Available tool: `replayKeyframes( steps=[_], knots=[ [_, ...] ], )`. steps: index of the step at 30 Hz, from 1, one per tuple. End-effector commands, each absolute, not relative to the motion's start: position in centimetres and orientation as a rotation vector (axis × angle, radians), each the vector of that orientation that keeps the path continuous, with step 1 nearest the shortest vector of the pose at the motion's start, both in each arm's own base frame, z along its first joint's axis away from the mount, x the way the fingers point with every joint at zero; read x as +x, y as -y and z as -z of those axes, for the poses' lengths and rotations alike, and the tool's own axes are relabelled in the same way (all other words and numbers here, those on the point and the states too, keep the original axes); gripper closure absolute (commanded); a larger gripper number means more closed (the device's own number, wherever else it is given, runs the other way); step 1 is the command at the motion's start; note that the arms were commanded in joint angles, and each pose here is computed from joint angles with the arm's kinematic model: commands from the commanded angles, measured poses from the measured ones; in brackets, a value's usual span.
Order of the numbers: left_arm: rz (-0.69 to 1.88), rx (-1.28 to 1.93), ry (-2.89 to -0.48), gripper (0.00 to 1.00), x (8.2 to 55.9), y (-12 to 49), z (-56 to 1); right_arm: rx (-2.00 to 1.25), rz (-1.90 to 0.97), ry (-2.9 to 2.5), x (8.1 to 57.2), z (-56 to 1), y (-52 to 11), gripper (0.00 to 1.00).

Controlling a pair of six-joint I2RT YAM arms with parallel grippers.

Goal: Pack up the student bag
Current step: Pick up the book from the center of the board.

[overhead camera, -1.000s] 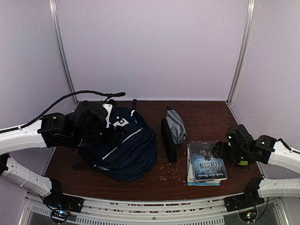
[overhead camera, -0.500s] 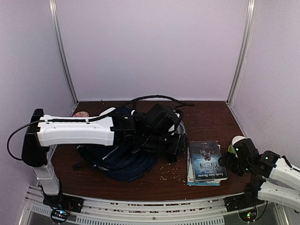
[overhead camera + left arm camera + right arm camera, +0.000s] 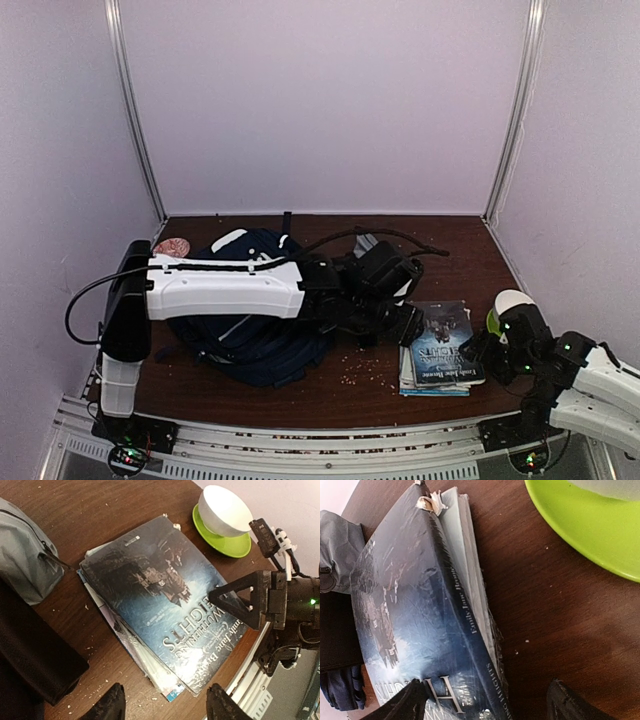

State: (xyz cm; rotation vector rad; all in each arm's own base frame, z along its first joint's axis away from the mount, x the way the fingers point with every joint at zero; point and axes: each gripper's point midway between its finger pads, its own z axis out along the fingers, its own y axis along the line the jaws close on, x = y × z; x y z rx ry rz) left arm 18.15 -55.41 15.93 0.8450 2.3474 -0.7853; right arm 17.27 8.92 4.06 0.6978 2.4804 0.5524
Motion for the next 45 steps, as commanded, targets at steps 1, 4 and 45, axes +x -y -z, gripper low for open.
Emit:
replayKeyframes(
  steps=[1, 4, 45],
  knots=[
    [0.726, 0.905, -2.361, 0.06, 18.3, 55.8, -14.2, 0.731, -0.616, -2.548, 15.9, -2.8, -9.6, 0.17],
    [0.707, 0.935, -2.385, 0.07, 18.1, 56.0, -12.8, 0.736, -0.637, -2.556, 15.7, -2.9, -9.9, 0.18],
    [0.638, 0.962, -2.459, 0.13, 17.9, 55.7, -8.6, 0.648, -0.816, -2.446, 15.5, -6.9, -10.8, 0.36]
  ],
)
